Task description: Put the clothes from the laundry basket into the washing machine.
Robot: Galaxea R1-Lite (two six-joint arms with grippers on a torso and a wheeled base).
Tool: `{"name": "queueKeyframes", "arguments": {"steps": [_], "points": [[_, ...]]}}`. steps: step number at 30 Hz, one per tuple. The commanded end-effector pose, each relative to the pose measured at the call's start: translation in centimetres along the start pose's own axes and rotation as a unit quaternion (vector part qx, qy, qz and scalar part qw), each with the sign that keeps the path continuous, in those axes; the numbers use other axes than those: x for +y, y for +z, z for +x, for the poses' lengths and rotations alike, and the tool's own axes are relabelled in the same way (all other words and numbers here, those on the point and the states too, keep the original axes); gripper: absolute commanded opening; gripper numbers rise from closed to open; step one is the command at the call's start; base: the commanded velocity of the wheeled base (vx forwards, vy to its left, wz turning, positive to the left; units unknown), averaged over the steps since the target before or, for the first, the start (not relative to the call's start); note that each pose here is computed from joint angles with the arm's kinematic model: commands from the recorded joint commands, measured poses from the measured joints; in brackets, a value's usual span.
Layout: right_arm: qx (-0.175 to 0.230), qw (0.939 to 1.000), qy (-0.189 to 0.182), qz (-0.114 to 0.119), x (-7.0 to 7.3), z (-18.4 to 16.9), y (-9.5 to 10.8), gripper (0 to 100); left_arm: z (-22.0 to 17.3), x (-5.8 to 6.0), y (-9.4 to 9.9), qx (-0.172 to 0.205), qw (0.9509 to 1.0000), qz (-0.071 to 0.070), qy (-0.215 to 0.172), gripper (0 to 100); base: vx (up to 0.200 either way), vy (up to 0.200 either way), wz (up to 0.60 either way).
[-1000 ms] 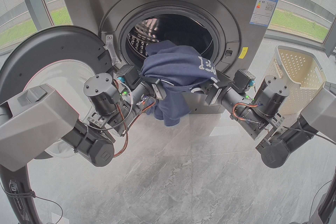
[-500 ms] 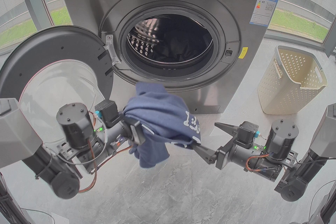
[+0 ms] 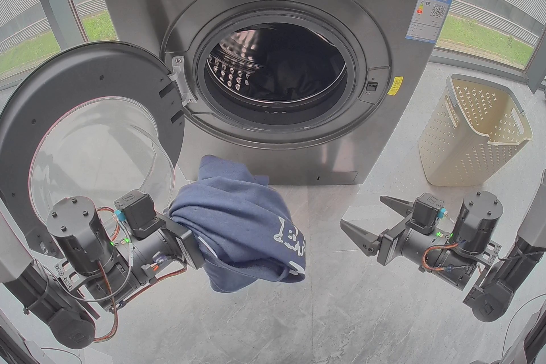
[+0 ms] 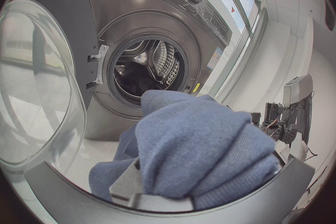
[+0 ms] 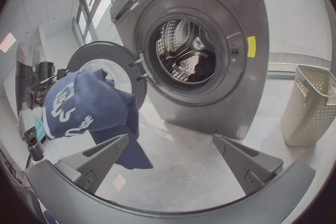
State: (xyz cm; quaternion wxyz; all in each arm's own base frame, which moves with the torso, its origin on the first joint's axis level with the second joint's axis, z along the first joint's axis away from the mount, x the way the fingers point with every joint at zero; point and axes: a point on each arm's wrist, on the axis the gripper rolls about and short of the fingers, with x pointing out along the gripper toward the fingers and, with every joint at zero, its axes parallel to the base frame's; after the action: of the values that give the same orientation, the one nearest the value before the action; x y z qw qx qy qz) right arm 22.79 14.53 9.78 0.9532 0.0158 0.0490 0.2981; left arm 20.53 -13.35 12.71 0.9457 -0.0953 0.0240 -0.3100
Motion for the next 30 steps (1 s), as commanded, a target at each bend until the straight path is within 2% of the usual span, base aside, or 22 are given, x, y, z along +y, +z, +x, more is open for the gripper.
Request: {"name": "queueKeyframes", "arguments": {"steps": [1, 7, 17, 30], "points": [[-0.014, 0.9999, -0.008, 0.004, -0.4, 0.2, 0.6, 100, 0.2, 0.1, -0.3, -0.001, 1.0000, 0.001, 0.001, 0, 0.000, 0.000, 0.00], [0.010, 0.9998, 0.017, 0.004, 0.3, -0.7, -0.2, 100, 1.2, 0.9, -1.1, 0.011, 0.9998, 0.003, 0.017, 0, 0.000, 0.000, 0.00], [-0.027, 0.9991, -0.032, 0.011, -1.2, 0.7, 1.0, 100, 1.3, 1.2, -0.6, -0.001, 0.9997, 0.003, 0.022, 0, 0.000, 0.000, 0.00], [-0.034, 0.9987, -0.036, 0.011, -1.3, 0.9, 1.3, 100, 1.3, 1.2, -0.6, 0.001, 0.9998, 0.005, 0.020, 0, 0.200, 0.000, 0.00]]}}
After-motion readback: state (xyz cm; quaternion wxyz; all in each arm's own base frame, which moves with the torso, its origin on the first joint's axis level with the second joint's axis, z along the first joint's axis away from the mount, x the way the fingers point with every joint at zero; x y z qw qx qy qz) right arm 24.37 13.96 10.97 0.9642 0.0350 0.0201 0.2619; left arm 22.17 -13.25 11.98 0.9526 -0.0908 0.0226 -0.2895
